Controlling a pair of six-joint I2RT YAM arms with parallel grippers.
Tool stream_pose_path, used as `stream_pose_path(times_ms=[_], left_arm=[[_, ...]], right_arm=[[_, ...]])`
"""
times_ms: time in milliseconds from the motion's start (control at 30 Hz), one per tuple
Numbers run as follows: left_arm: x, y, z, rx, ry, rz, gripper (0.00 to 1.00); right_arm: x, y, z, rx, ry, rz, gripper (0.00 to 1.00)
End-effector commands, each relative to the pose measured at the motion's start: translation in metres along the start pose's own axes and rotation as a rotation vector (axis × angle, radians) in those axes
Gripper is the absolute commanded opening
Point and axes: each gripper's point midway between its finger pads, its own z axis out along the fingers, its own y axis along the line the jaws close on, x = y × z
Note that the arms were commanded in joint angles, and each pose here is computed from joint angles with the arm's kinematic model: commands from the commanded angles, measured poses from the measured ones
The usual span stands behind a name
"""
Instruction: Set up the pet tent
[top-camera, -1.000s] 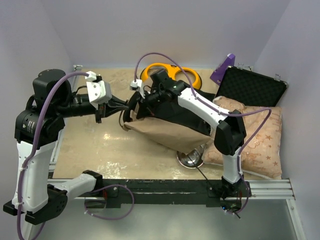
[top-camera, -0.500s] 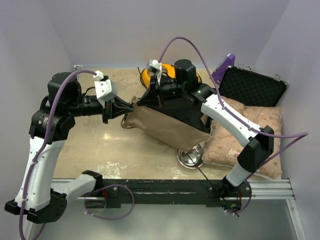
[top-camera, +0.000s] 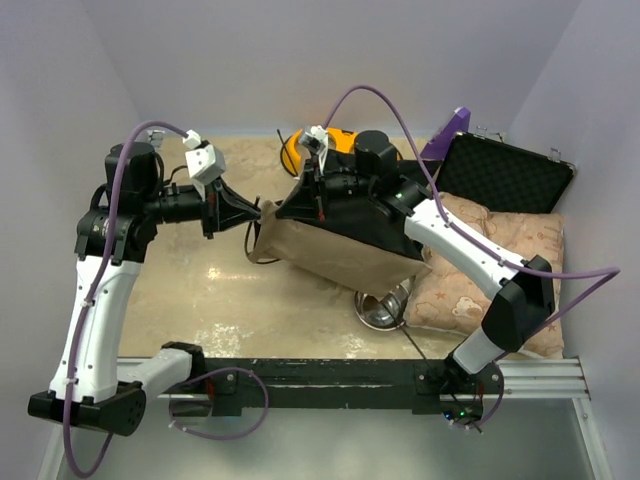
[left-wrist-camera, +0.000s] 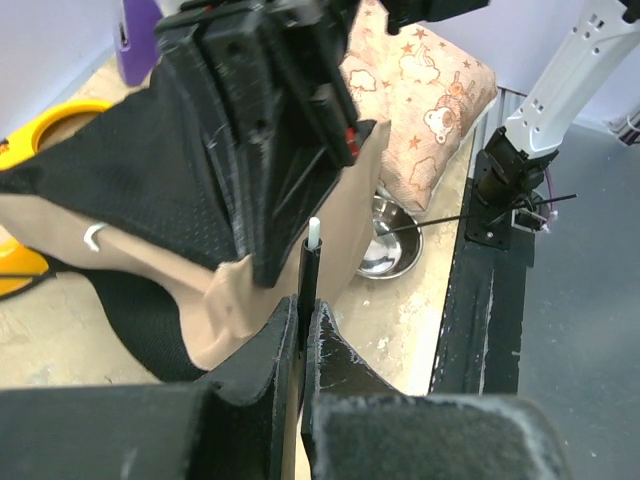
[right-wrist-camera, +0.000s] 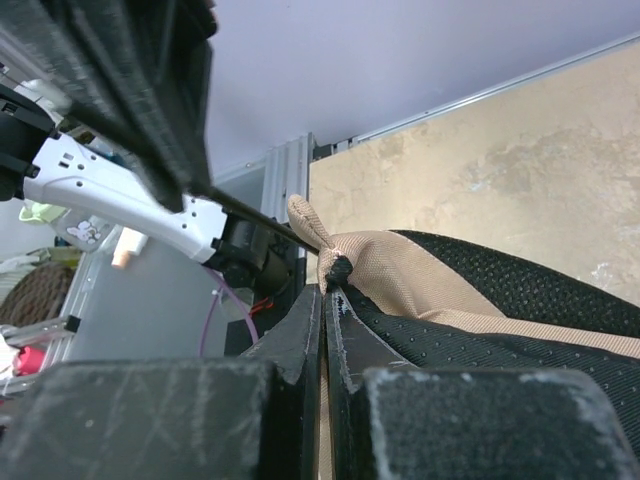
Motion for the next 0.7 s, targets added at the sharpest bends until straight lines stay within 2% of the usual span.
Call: stream_pose_path(times_ms=[0,133,433,567,667], left_arm=[[0.062,0.016,0.002,-0.031,0.153,-0.263,0.00],[0.083,0.016,0.003,-0.018,0.202,-0.299,0.00],[0.098,0.028,0.008,-0.047,0.232,-0.318,0.00],[0.093,0.029,0.007,-0.047,0.223,-0.285,0.00],[0.083,0.024,0.005,-0.019,0.211,-0.257,0.00]], right_arm=[[-0.066,0.064,-0.023,-0.115,-0.174,-0.197,0.00],[-0.069,0.069,-0.025,-0.126,-0.196,-0.187,0.00],[-0.064,0.064,-0.023,-0.116,-0.201,-0.158,0.00],[-0.066,0.061,-0.022,-0.104,-0.210,-0.159,0.00],[-0.051,0.036,-0.017,-0.021,-0.153,-0.198,0.00]])
